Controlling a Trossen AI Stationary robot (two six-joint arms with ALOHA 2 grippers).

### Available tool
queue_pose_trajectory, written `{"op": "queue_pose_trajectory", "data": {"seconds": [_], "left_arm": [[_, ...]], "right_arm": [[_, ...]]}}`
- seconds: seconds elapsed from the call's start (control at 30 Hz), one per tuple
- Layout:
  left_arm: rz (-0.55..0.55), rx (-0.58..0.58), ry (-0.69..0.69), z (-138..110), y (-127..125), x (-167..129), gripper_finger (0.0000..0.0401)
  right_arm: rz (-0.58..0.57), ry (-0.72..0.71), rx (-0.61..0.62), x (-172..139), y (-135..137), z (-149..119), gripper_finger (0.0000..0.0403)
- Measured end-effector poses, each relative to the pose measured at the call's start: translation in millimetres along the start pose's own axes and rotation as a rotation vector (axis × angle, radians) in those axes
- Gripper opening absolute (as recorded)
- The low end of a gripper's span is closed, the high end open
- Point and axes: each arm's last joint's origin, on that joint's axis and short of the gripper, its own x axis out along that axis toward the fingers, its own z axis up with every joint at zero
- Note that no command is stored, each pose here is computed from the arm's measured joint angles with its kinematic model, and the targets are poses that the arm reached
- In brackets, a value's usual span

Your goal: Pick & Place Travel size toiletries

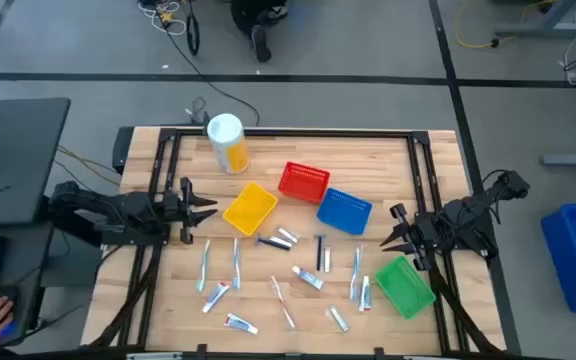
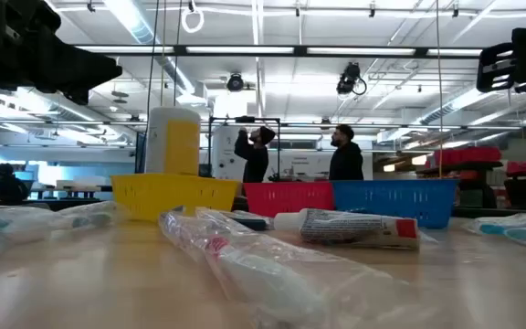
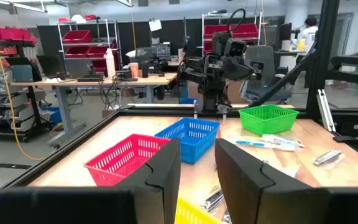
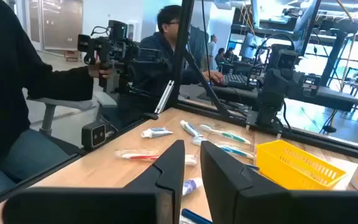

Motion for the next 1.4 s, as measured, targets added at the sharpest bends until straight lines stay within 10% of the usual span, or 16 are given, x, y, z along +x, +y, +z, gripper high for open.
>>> {"op": "queue_pose_trajectory", "data": {"seconds": [0.6,1.0,1.4], "left_arm": [[-0.023,-0.209,-0.012,1.4,-0.6,0.0,0.011],[0.006,-0.17,-0.306,30.7,3.2,-4.7,0.011],[-0.012,-0.134,-0.249,33.7,-6.8,17.4,0.011]], "right_arm": [[-0.038,-0.096,0.105,-0.5,-2.4,9.4,0.006],[-0.792,-0.234,0.066,-13.2,-28.6,33.6,0.0061],[-0.668,-0.282,0.0,14.1,-40.6,32.6,0.0093]]}}
